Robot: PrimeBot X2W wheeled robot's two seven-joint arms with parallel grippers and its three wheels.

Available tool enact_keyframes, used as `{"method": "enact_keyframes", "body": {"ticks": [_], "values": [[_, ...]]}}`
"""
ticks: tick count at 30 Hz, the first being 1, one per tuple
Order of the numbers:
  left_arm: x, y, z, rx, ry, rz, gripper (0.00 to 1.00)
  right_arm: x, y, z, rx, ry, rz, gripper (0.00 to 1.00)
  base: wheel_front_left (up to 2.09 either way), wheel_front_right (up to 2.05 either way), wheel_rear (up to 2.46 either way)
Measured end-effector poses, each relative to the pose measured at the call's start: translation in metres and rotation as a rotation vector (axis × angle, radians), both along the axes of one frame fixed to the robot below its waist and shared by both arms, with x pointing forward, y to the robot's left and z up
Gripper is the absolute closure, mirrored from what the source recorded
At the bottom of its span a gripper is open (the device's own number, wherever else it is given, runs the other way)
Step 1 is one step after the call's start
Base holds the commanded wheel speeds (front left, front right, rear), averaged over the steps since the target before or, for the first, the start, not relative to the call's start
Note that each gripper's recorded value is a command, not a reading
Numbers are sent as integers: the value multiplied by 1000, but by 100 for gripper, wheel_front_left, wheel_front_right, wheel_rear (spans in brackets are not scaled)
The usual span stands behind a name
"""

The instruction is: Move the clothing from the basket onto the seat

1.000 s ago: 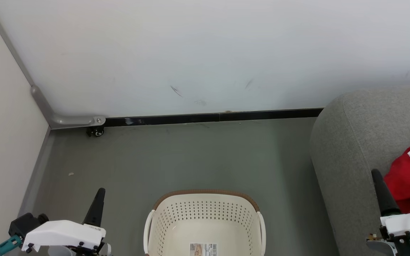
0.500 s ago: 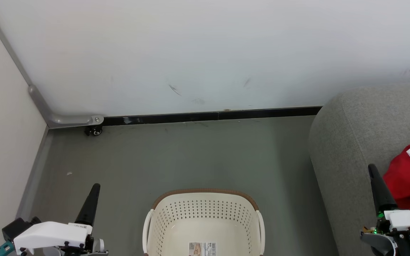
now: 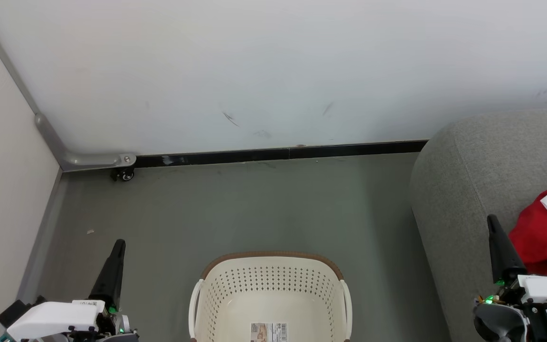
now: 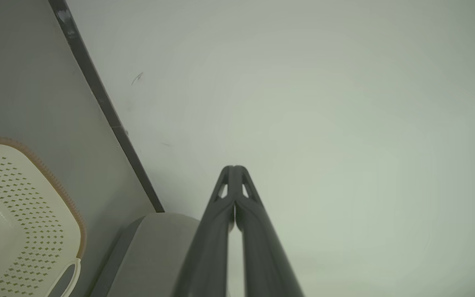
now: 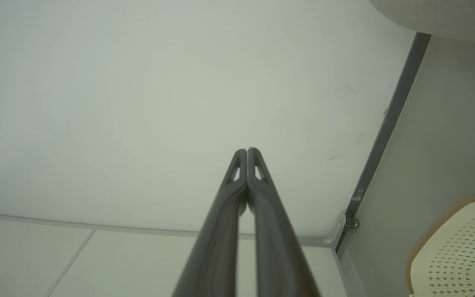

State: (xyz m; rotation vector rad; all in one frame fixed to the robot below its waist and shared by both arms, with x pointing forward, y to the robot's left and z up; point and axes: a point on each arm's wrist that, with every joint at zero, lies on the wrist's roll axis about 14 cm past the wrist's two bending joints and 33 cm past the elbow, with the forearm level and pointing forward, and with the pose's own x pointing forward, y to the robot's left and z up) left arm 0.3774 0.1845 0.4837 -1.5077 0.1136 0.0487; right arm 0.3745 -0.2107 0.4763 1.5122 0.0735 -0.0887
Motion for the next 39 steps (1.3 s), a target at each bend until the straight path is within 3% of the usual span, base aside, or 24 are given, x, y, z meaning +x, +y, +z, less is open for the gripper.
{"method": "enact_keyframes", "body": {"ticks": [6,39], "values": [[1,3,4,-64,-27,18,100,4,2,5,67,-22,-9,100,0,0,0],[0,4,0,-65,-21,21,100,5,5,7,67,-27,-11,100,0,0,0]]}}
